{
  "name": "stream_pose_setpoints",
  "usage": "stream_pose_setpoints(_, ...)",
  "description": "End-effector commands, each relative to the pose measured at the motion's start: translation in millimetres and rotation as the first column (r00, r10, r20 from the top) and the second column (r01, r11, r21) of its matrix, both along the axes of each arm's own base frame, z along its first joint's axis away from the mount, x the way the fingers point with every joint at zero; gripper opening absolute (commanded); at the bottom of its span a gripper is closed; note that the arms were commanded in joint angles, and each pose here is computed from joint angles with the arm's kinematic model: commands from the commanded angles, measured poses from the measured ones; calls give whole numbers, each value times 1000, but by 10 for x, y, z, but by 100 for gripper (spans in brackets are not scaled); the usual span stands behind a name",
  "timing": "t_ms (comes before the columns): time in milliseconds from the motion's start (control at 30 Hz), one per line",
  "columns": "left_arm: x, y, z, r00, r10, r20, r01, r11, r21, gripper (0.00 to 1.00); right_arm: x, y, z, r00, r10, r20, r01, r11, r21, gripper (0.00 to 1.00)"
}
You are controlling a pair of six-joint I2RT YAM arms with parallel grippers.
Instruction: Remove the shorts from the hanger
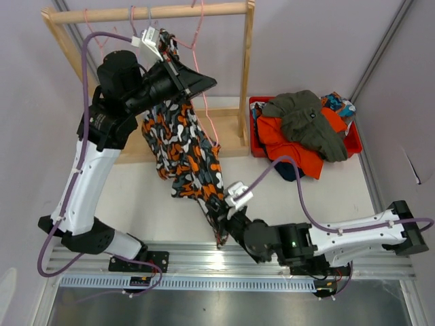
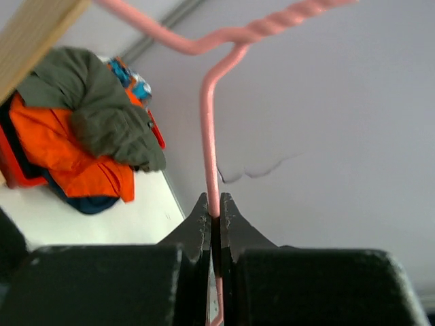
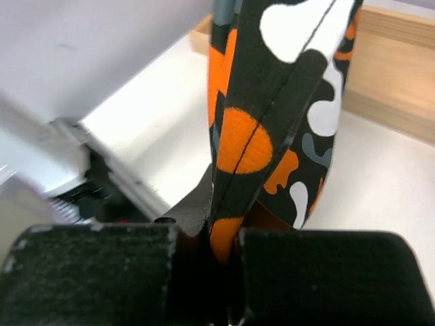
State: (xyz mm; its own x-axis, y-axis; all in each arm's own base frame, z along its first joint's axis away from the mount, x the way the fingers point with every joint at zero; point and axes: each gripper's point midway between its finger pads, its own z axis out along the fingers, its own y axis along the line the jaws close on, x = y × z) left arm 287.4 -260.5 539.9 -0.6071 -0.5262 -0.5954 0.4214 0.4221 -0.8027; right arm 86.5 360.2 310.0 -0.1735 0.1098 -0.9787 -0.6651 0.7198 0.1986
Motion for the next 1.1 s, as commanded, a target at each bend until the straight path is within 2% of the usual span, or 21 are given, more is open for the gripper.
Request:
stream_pose_setpoints(0,-200,77,505,968,-59,245,94,987,-130,0,251,181,268,999,43,19,-44,998,40,0)
stream_pose_setpoints(33,-172,-56,260,977,-122,177,154,971,-180,0,620,114,341,999,-25,32,24,998,51,0)
stream_pose_setpoints(100,-561,-80,354,954,-212,210,257,942,-216,0,892,168,547,999,-17,51,13,997,72,0)
stream_pose_setpoints(133,-580,-112,198,960,-223,167,256,943,-212,0,1200,63,617,994,-75,74,70,996,64,0)
stream_pose_setpoints(233,-914,-36,278,952,-253,170,292,918,-268,0,1650,-66,936,985,-132,110,122,989,88,0)
stream_pose_setpoints(367,-1217,63,264,946,-287,148,322,867,-380,0,1985,-263,1178,973,-182,144,169,980,101,0)
stream_pose_setpoints(467,-1446,164,469,933,-297,204,357,838,-414,0,2057,-454,1226,964,-218,153,205,974,96,0)
stream_pose_setpoints(533,-1527,186,515,928,-301,221,367,842,-394,0,2060,-612,1298,955,-249,164,234,967,106,0)
stream_pose_setpoints(667,-1667,223,592,910,-316,267,396,854,-337,0,2107,-1084,1788,913,-337,231,298,936,185,0)
stream_pose_setpoints(800,-1692,200,453,904,-335,266,405,870,-280,0,2471,-1654,2472,822,-463,332,423,886,190,0)
stream_pose_setpoints(867,-1676,182,367,903,-338,265,403,881,-248,0,2648,-1854,2673,779,-512,363,476,859,190,0)
stream_pose_setpoints(900,-1693,179,327,901,-348,258,408,883,-231,0,2852,-1830,2619,783,-504,365,484,862,151,0)
stream_pose_setpoints(933,-1679,171,286,900,-347,262,404,890,-211,0,2905,-2149,2949,725,-566,393,528,823,209,0)
stream_pose_setpoints(1000,-1665,165,216,903,-349,249,399,897,-190,0,3052,-2307,3118,704,-581,410,541,811,221,0)
stream_pose_setpoints(1033,-1661,159,189,902,-350,254,399,900,-176,0,3178,-2542,3321,652,-628,426,578,775,258,0)
stream_pose_setpoints(1067,-1640,143,137,903,-353,245,398,902,-167,0,3260,-2605,3373,644,-634,427,579,770,269,0)
